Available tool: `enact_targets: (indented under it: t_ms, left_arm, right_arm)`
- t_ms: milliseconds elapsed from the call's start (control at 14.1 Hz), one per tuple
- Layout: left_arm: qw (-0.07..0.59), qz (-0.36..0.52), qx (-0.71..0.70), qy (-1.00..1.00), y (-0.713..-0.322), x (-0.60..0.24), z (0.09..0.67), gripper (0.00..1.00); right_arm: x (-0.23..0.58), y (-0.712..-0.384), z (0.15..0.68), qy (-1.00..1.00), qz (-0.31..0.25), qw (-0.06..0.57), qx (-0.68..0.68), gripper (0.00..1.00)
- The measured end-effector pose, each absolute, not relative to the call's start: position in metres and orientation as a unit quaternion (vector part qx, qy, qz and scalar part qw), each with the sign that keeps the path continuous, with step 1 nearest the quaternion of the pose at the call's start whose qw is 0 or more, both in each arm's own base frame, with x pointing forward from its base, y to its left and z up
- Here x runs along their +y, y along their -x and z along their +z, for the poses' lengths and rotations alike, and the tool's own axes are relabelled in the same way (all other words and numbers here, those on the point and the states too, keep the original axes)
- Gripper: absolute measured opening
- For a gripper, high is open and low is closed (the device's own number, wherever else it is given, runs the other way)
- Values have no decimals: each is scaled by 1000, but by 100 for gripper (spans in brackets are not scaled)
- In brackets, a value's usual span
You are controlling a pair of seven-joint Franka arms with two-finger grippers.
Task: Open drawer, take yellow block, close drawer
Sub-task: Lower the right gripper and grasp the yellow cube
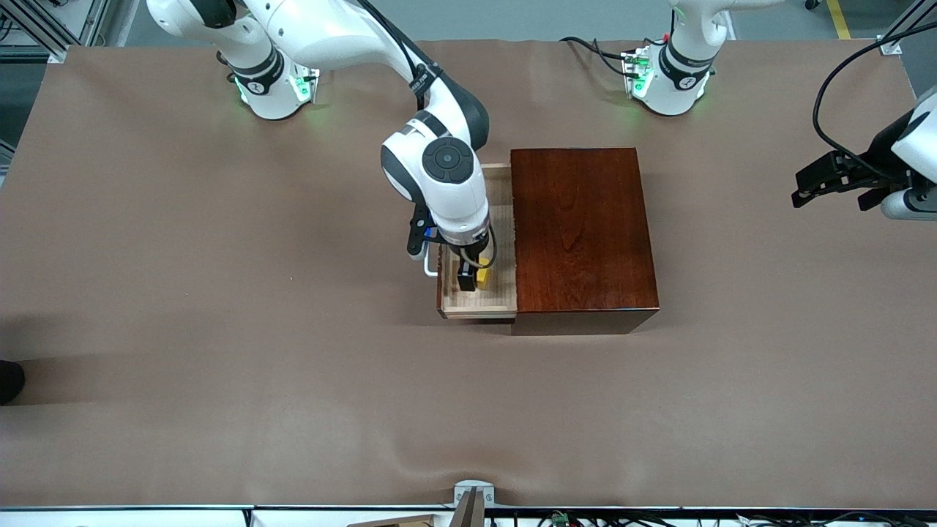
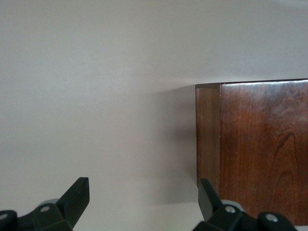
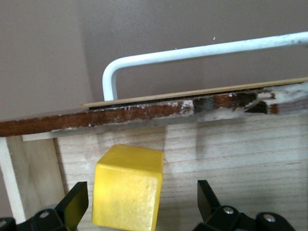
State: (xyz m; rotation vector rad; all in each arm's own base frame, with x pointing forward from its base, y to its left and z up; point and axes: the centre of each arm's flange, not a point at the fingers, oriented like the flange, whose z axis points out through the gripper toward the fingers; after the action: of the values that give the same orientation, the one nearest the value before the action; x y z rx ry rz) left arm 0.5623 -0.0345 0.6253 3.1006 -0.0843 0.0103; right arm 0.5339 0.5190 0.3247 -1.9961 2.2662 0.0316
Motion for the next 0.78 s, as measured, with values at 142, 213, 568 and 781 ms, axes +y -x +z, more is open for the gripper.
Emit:
enact_targets:
  t_ms: [142,213,568,781]
  left_arm:
    - [20,3,-30,-999,-563,-38,625,100]
    - [20,3,-32,-999,-563,-40,625,100]
    - [20,1,-32,-999,-564,-40,622,100]
    - [20,-1,-32,-999,-566,-40,620,100]
  right_arm:
    - [520,-534,323,660,10,62,749,100]
    - [521,-533,322,661,10,62,748,98]
    - [523,-532,321,662,10,65,747,55]
    - [523,-536,329,660,9,72,748,56]
